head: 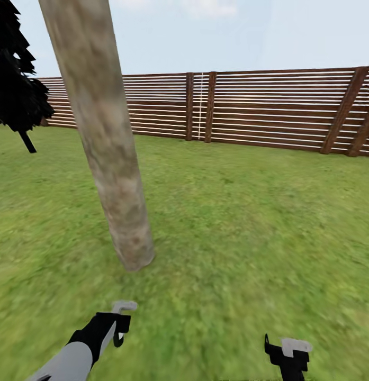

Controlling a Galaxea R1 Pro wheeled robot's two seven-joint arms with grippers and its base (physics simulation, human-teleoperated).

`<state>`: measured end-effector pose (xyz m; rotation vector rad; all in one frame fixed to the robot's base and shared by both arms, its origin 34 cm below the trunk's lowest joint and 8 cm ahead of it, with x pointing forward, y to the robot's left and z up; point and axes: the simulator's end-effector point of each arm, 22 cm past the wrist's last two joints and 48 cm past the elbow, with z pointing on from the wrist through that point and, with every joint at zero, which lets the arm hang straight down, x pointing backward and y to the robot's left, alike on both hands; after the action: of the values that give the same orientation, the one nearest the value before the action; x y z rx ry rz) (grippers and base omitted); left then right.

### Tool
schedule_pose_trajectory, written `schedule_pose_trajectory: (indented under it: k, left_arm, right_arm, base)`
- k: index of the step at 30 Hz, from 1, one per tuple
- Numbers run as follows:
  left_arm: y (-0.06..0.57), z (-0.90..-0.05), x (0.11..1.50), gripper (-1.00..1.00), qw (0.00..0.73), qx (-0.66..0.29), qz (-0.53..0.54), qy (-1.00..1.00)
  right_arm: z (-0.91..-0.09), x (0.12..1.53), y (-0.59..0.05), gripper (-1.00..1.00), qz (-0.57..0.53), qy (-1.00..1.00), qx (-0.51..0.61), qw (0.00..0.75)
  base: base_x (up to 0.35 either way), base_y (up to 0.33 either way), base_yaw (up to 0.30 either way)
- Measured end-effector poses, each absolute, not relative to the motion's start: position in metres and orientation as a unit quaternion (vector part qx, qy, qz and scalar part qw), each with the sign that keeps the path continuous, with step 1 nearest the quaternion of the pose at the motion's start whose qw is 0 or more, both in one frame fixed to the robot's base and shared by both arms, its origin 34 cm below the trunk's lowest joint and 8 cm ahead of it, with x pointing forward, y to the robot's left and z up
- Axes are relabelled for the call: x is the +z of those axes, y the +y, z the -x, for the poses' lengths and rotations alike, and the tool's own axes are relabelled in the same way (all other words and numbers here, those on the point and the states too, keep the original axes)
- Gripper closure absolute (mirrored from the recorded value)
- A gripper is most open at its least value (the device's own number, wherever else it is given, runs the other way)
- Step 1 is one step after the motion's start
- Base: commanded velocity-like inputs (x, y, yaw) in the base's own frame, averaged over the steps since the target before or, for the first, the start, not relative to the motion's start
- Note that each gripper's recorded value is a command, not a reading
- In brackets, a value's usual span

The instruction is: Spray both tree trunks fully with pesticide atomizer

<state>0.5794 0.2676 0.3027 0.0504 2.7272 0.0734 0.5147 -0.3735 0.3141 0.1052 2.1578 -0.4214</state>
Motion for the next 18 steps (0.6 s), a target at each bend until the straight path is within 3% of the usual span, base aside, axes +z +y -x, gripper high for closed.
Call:
schedule_pose_trajectory:
  k: [8,13,18]
  left_arm:
    - [0.274,-0.625,0.333,1.0,0.233,0.034,-0.013,0.972]
    - [0.338,-0.625,0.344,1.0,0.203,0.07,0.009,0.977]
    - [0.297,-0.627,0.341,1.0,0.203,0.044,0.001,0.978]
  right_arm:
    - [-0.515,0.314,-0.373,-1.0,-0.043,0.874,-0.171,0.453]
    - [-0.515,0.314,-0.374,-1.0,-0.042,0.874,-0.171,0.453]
    - [-0.515,0.314,-0.374,-1.0,-0.042,0.874,-0.171,0.453]
  base:
    - [0.0,-0.021,-0.036]
    - [0.0,0.0,0.0]
    - [-0.059,0.045,0.0]
